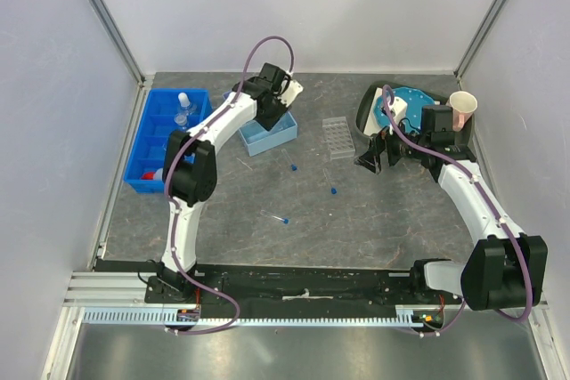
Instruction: Organize the chemistry lab equipment
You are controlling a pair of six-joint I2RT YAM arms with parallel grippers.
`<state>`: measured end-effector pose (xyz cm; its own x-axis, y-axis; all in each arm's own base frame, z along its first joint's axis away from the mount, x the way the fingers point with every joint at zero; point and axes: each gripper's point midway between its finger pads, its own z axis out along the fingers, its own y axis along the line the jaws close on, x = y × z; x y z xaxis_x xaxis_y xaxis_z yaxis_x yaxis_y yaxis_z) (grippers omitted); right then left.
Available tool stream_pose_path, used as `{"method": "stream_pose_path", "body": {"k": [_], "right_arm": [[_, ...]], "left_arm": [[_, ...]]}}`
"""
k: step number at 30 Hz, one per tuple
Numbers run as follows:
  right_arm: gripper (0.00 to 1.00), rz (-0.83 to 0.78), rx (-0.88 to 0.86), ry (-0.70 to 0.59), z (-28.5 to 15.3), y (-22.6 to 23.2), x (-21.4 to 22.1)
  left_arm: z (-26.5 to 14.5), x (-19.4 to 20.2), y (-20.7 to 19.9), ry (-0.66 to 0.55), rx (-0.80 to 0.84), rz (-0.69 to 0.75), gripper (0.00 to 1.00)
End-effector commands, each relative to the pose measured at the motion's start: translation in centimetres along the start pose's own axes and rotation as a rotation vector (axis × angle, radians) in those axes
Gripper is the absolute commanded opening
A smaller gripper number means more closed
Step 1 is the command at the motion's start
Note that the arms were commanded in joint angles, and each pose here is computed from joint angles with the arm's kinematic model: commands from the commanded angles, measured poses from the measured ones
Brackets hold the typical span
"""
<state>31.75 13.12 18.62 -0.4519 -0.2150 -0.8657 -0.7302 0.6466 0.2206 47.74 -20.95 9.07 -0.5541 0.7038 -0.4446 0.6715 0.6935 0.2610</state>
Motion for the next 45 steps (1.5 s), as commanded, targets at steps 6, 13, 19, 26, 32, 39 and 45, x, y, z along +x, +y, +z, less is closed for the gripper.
{"method": "stream_pose_path", "body": {"k": [6,13,19,26,32,39,45], "right_arm": [[0.98,-0.024,-0.011,-0.006,0.0,-0.2,-0.1],[0.98,-0.028,-0.024,0.005,0.1,-0.3,0.7],[0.98,-0.067,-0.061,0.026,0.1,0.0,1.4],[0.98,-0.140,-0.200,-0.015,0.0,2.5,2.3],[0.98,-0.174,-0.220,0.066,2.2,3.8,3.0],[0.98,-0.163,-0.137,0.273,6.7,4.7,5.0],[0.98,-0.073,0.165,0.337,9.8,2.5,5.6]], "left_arm": [[-10.2,-6.2,1.6,-0.296,-0.040,-0.292,0.50],[-17.6,-6.2,-0.3,-0.598,0.039,-0.464,0.61],[-21.7,-1.1,-3.7,-0.777,0.153,-0.525,0.84],[-21.2,6.9,-6.6,-0.722,0.143,-0.507,0.84],[-22.8,10.2,-6.5,-0.722,0.062,-0.494,0.84],[-24.3,13.0,-5.8,-0.723,-0.035,-0.526,0.84],[-26.4,13.5,-4.2,-0.813,-0.133,-0.562,0.85]]}}
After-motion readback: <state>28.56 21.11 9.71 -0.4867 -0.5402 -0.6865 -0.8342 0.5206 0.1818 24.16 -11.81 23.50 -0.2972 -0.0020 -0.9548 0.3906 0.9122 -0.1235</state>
